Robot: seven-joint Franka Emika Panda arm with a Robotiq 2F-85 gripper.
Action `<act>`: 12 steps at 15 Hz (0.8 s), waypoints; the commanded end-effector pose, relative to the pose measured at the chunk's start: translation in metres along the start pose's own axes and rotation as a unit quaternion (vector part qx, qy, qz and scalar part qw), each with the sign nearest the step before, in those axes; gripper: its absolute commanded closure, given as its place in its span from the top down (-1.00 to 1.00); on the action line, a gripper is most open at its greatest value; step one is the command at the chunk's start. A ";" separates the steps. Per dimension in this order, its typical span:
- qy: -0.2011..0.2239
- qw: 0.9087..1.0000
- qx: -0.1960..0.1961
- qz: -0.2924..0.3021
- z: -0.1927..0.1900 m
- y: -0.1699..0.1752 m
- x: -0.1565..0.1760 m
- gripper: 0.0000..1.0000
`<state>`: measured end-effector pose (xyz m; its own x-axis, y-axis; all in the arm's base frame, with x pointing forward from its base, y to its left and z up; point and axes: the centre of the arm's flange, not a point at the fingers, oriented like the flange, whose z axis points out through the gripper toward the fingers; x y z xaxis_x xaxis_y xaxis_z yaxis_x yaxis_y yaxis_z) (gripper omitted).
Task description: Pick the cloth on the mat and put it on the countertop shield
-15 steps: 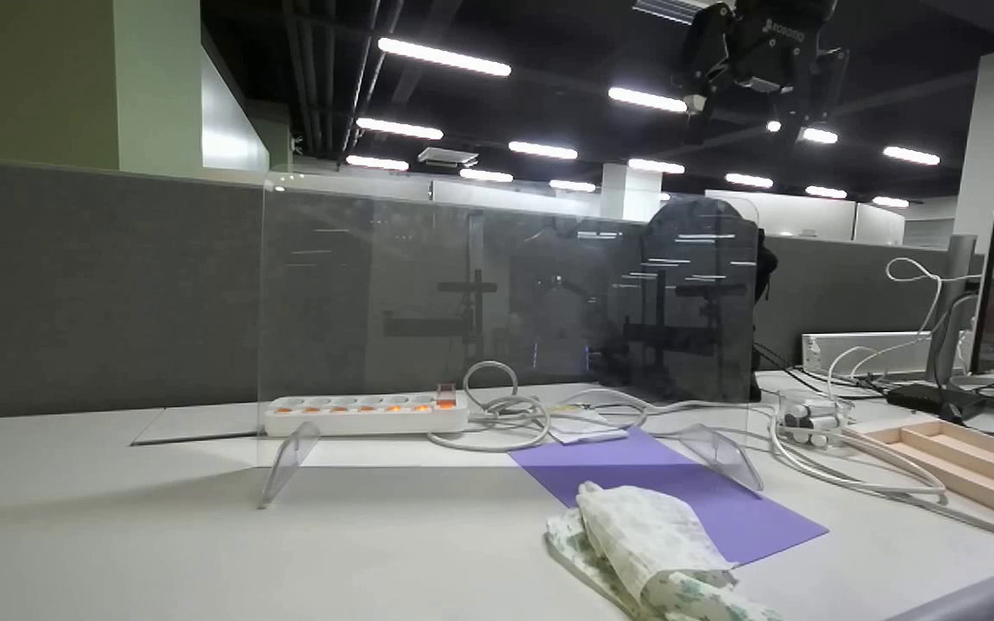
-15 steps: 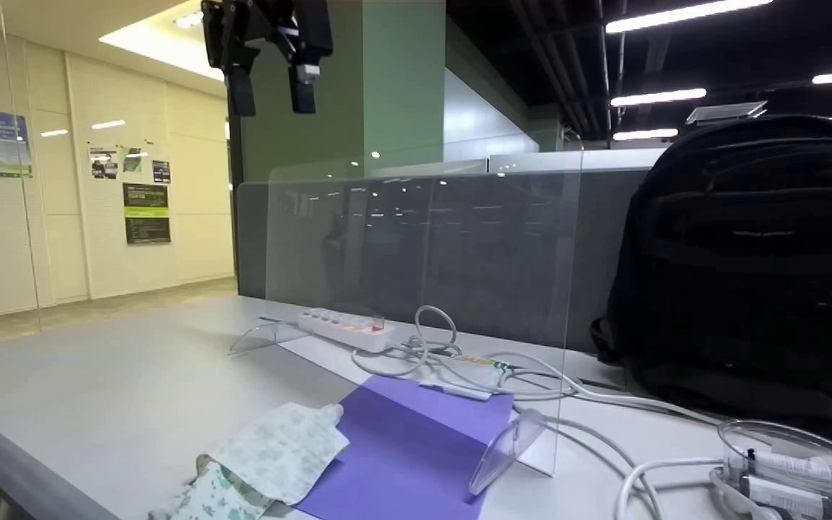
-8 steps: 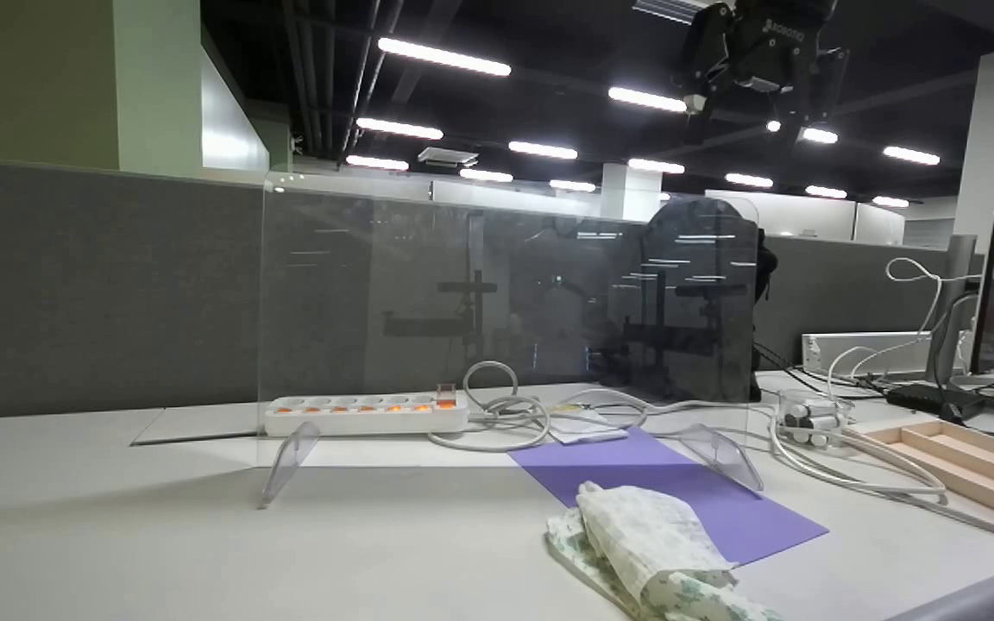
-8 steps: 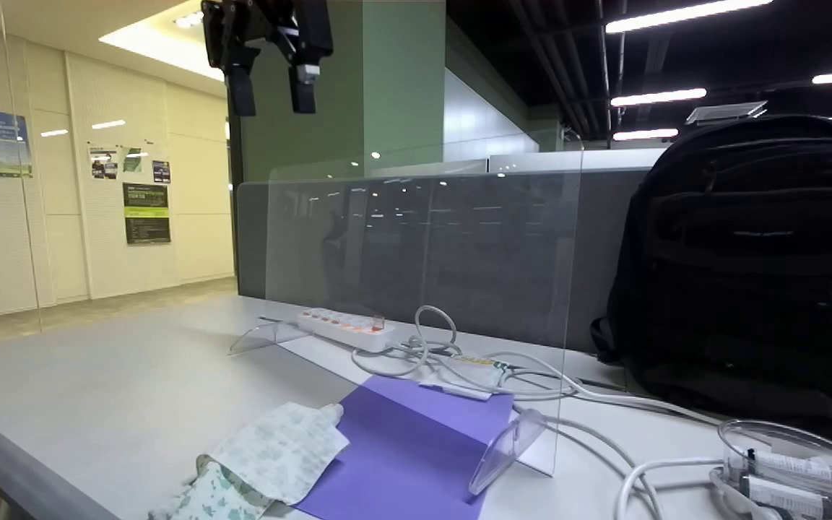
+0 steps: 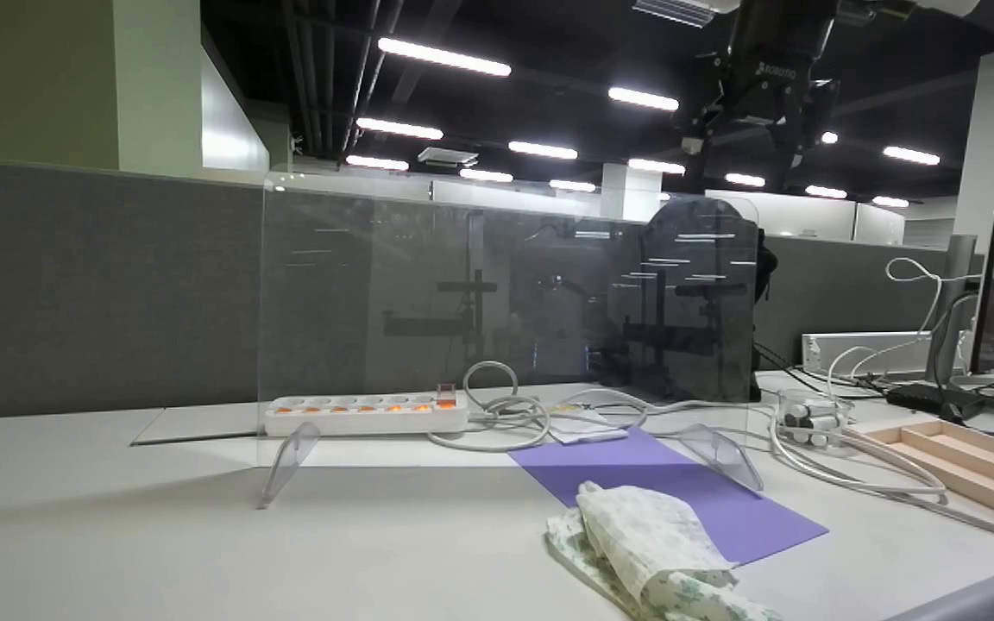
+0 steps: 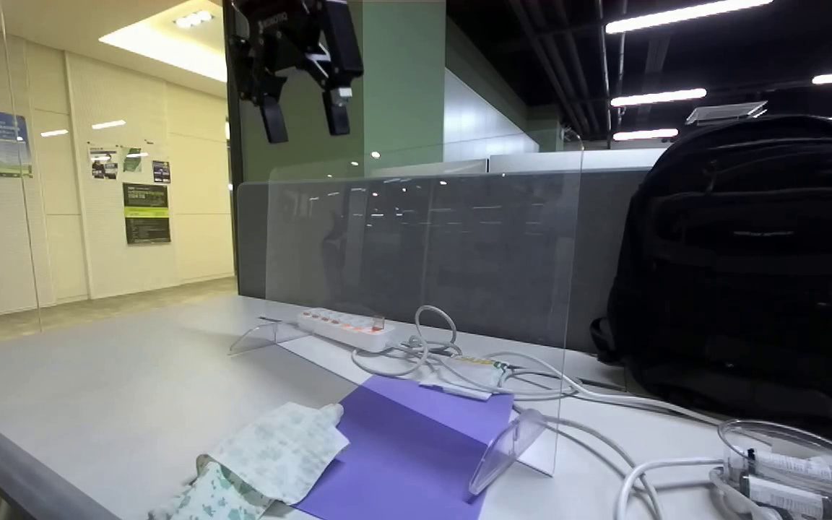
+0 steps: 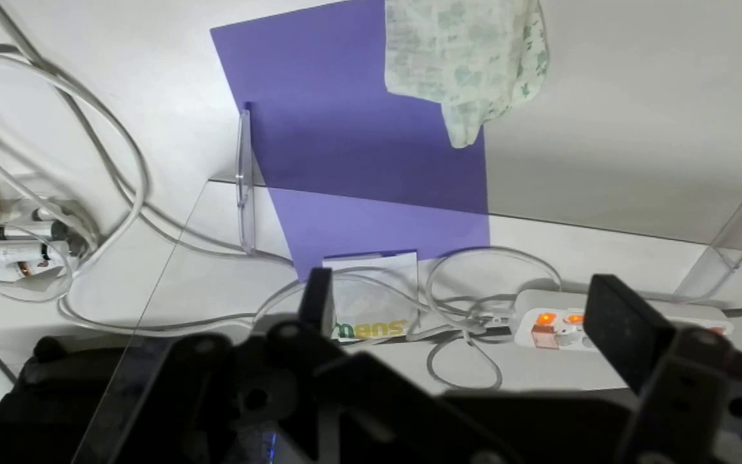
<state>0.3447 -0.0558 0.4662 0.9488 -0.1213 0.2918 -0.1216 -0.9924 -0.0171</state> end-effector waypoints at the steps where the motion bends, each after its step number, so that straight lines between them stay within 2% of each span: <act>1: 0.008 1.000 -0.020 0.017 0.039 0.007 0.002 1.00; 5: -0.013 0.999 -0.022 0.021 0.089 0.009 -0.005 1.00; 10: -0.032 0.999 -0.018 0.015 0.138 -0.006 -0.010 1.00; 11: -0.033 0.999 -0.016 0.003 0.117 0.004 -0.001 1.00; 12: -0.038 0.999 -0.016 0.001 0.124 0.002 -0.001 1.00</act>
<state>0.3796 -0.0603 0.3469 0.9677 -0.1251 0.2189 -0.1312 -0.9913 0.0135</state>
